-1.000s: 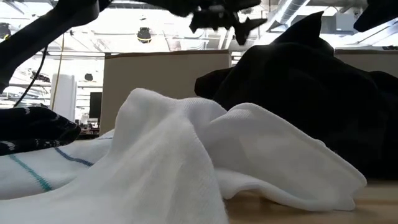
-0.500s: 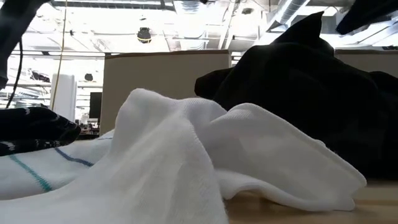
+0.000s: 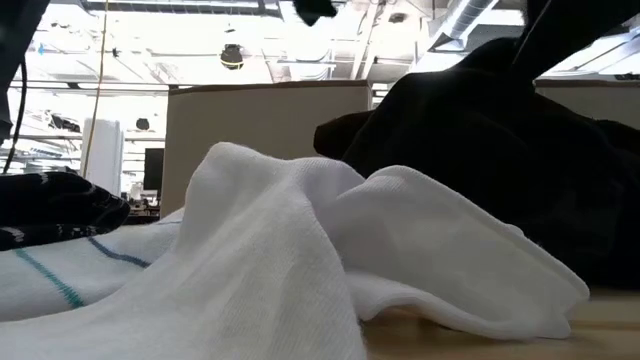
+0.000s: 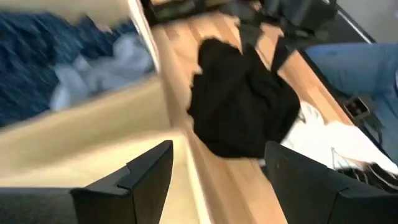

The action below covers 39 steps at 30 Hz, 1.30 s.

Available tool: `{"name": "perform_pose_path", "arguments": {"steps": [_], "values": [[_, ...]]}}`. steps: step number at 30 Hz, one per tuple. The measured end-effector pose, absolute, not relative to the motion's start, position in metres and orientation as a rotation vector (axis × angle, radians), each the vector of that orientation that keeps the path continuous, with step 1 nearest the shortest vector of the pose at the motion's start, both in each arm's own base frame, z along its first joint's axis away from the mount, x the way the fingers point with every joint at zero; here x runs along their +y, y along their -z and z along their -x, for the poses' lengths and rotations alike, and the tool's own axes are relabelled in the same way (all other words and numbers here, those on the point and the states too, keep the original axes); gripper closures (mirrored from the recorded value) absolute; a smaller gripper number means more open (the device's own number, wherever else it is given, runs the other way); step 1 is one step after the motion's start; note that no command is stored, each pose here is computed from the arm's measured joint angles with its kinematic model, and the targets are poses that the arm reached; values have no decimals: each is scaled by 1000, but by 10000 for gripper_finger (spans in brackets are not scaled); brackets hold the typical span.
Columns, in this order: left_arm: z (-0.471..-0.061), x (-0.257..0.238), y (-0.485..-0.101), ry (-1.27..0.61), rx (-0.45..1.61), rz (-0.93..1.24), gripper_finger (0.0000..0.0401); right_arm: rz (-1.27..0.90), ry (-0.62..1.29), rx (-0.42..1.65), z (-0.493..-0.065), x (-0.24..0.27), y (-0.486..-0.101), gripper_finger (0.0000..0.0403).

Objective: Sort clothes
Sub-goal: Put the black shirt into the right laundry organizer

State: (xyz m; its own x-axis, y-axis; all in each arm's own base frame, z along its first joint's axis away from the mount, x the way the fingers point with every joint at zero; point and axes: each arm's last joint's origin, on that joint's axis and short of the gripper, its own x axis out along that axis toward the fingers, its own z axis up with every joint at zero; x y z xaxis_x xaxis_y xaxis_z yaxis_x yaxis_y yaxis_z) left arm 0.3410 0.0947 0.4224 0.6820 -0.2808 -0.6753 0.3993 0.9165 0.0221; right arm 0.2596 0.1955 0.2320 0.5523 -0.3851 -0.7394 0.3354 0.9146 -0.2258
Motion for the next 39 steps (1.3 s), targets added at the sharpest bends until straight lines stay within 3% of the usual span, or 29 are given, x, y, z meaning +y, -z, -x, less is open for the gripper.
{"name": "perform_pose_path", "arguments": {"steps": [9,14,22,25,29,35,39], "values": [[-354,78,-365,455,900,-121,152,-5,433,964,-277,173,-214,8],[-358,64,-343,507,952,-120,152,-55,378,1002,-280,156,-179,20],[-360,45,-329,567,989,-134,152,-116,473,1049,-265,128,-139,43],[-362,40,-328,577,977,-149,152,-131,449,1007,-265,125,-132,74],[-364,37,-327,577,970,-163,152,-160,432,965,-266,122,-125,153],[-365,39,-327,545,972,-185,152,-195,428,978,-268,119,-125,360],[-366,39,-327,531,967,-195,152,-201,410,974,-270,120,-128,369]]}}
